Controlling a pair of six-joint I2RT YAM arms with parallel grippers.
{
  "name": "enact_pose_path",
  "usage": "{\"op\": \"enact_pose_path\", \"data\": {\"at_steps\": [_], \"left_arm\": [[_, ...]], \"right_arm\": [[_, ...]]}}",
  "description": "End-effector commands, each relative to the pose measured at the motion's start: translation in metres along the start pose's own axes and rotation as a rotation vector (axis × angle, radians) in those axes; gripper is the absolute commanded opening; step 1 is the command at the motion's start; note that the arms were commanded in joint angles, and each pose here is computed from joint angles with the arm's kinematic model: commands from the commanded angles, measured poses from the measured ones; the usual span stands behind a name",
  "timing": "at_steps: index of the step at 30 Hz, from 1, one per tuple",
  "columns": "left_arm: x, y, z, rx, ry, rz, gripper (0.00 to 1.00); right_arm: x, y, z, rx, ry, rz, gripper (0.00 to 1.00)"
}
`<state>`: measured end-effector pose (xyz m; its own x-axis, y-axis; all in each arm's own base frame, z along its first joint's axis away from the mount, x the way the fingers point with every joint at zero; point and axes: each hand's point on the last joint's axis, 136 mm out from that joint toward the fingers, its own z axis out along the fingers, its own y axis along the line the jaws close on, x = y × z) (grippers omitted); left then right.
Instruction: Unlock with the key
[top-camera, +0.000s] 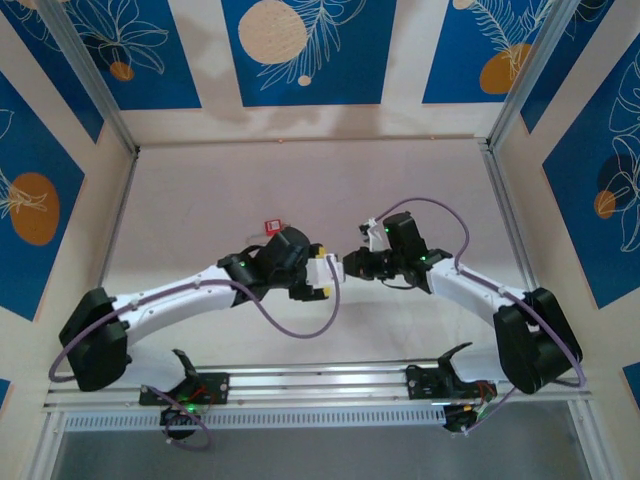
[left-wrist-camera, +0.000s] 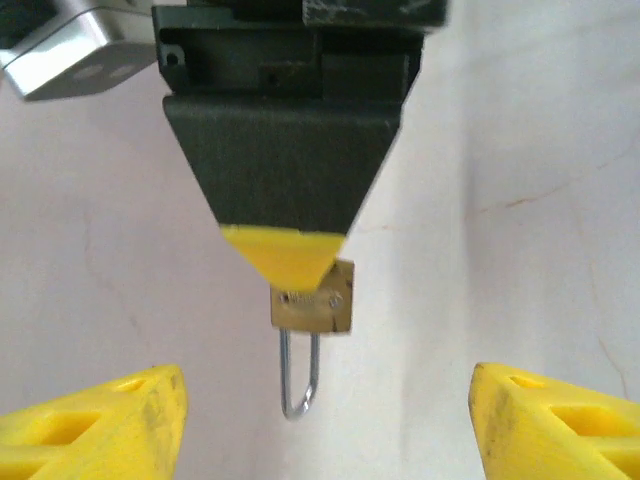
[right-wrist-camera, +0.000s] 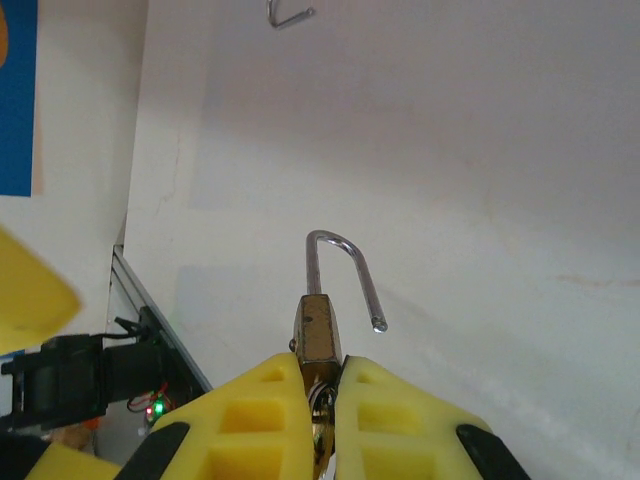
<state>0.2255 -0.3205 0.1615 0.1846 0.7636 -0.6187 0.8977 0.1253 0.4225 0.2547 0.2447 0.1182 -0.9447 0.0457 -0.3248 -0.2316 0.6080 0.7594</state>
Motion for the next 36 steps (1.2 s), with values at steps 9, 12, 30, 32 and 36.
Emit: {"op": "enact_pose_path", "data": {"at_steps": [9,12,30,32,36], "left_arm": [[0.045,0.080,-0.078,-0.607,-0.047,-0.357,0.86],[0.063,0.092,-0.101,-0.753,-0.062,-0.455,0.87],[0.087,0.088,-0.125,-0.855,-0.109,-0.558,0.88],[0.087,0.088,-0.125,-0.854,-0.114,-0.560,0.88],[0.087,0.087,-0.126,-0.854,-0.115,-0.559,0.88]], "right_arm": [[-0.056,-0.014,0.017,0.043,-0.074,-0.048,0.04],[-0.066,-0.017,0.026,0.049,-0.079,-0.053,0.04],[-0.051,-0.032,0.068,0.011,-0.005,-0.047,0.04],[-0.045,-0.034,0.070,0.012,0.004,-0.045,0.04],[-0.036,-0.038,0.073,0.021,0.021,-0.051,0.04]]}}
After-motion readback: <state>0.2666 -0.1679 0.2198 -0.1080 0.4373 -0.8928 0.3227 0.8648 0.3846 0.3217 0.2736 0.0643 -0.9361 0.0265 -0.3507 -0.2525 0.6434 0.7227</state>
